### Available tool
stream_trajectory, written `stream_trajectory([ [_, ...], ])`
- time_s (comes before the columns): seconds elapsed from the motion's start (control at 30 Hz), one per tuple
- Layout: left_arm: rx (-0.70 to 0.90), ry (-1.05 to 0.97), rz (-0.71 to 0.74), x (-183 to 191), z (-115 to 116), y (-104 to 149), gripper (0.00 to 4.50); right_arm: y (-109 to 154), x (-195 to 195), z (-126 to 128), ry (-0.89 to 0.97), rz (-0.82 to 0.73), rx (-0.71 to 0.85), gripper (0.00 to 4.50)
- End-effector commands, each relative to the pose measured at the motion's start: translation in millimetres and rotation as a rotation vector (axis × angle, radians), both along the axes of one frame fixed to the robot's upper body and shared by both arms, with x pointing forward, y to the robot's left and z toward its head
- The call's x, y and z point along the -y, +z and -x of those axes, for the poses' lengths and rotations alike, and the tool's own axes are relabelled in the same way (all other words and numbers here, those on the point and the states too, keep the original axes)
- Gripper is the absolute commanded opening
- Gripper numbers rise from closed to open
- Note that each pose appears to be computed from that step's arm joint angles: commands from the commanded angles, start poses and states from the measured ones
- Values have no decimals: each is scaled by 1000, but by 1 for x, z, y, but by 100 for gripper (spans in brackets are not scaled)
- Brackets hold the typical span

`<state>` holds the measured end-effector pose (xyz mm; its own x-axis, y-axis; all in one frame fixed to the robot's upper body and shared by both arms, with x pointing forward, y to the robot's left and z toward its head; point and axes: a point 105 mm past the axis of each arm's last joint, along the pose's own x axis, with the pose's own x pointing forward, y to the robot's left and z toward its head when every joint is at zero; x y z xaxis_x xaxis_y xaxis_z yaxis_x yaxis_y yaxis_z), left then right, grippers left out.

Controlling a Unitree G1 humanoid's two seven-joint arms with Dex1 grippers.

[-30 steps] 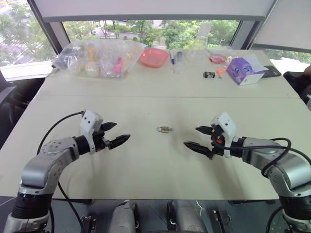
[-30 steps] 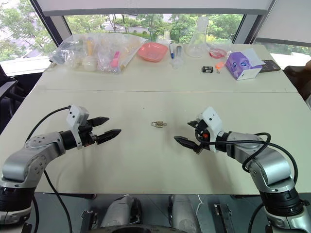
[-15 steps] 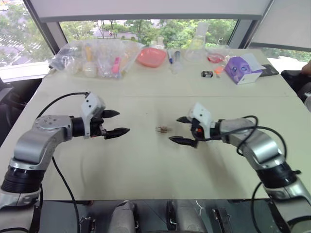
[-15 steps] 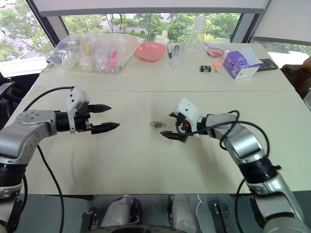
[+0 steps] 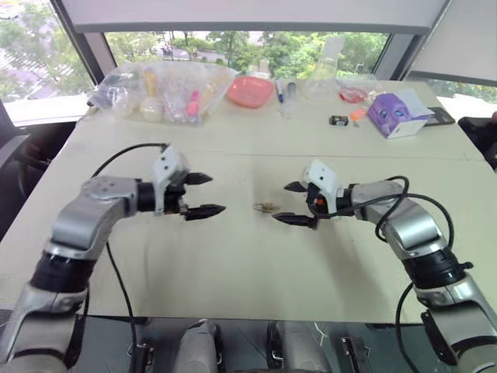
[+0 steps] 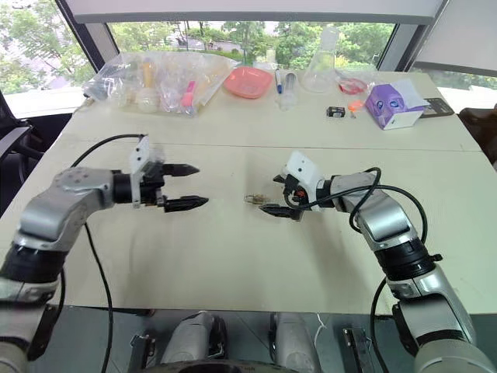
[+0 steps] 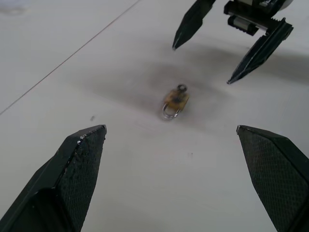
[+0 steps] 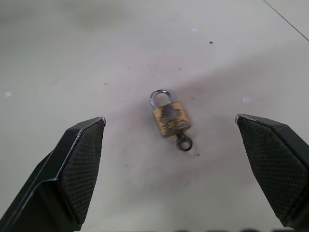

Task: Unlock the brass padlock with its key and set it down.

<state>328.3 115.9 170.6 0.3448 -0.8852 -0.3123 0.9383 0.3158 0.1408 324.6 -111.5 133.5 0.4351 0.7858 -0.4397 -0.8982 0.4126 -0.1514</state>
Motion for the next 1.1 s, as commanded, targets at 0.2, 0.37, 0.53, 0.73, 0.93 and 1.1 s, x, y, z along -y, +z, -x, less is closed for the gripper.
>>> stream_trajectory([
  [0.2, 52, -204, -180, 40, -34, -22, 450, 19, 19, 20, -129, -32, 42, 446],
  [0.37, 20, -265, -211, 69, -52, -35, 450, 21, 31, 38, -243, -49, 47, 446],
  [0.53, 7, -305, -262, 83, -55, -47, 450, 16, 34, 54, -322, -69, 35, 446],
  [0.73, 14, -382, -392, 93, -49, -67, 425, 12, 34, 62, -383, -95, 28, 449],
  [0.93, 30, -448, -485, 97, -43, -78, 159, 11, 35, 61, -416, -111, 35, 450],
  [1.1, 49, -442, -492, 96, -43, -82, 72, 10, 35, 62, -420, -116, 29, 450],
])
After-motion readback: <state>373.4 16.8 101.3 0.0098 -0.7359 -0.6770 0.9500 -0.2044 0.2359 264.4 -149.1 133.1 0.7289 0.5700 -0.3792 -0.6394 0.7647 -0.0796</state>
